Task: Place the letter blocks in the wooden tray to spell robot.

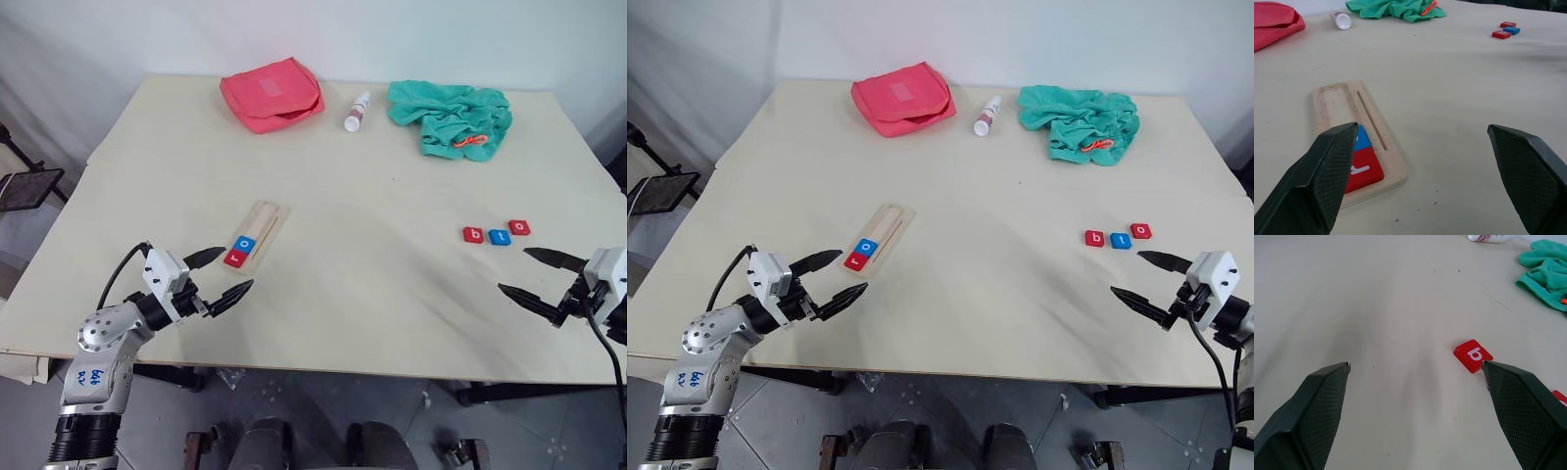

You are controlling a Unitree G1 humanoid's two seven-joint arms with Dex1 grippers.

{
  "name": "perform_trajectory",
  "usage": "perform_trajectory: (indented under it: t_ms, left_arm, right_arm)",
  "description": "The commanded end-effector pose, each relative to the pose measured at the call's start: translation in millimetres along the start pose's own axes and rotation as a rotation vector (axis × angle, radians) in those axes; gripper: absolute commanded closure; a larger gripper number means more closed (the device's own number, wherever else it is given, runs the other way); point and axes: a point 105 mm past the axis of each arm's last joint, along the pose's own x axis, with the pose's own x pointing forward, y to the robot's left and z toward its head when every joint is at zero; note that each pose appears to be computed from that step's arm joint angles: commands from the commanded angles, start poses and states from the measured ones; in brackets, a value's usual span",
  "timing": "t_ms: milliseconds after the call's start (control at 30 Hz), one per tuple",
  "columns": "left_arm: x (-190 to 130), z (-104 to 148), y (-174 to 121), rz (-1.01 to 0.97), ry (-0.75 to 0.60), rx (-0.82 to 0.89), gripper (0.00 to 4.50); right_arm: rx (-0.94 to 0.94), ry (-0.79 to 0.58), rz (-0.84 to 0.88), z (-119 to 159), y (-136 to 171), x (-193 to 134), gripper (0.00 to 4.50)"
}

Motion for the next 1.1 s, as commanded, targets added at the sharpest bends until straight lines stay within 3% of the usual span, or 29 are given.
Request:
perform_trajectory:
  t_ms: [33,333,667,1100]
  left_arm:
    - [-3,10,0,0.003,-0.023,0.045,0.00]
    - [-12,10,1,0.035,0.032,0.037,0.00]
    - [-65,18,2,0.179,0.115,-0.019,0.00]
    - [-38,30,21,0.351,0.172,-0.072,0.00]
  right_arm:
    - [-0.041,-0.001,-0.013,10,-7,-5,0.01]
    - [-0.053,-0.017,0.049,19,-2,6,0.01]
    - [-0.067,-0.019,0.114,26,-2,24,0.01]
    - [-0.112,-0.067,0.211,43,1,51,0.01]
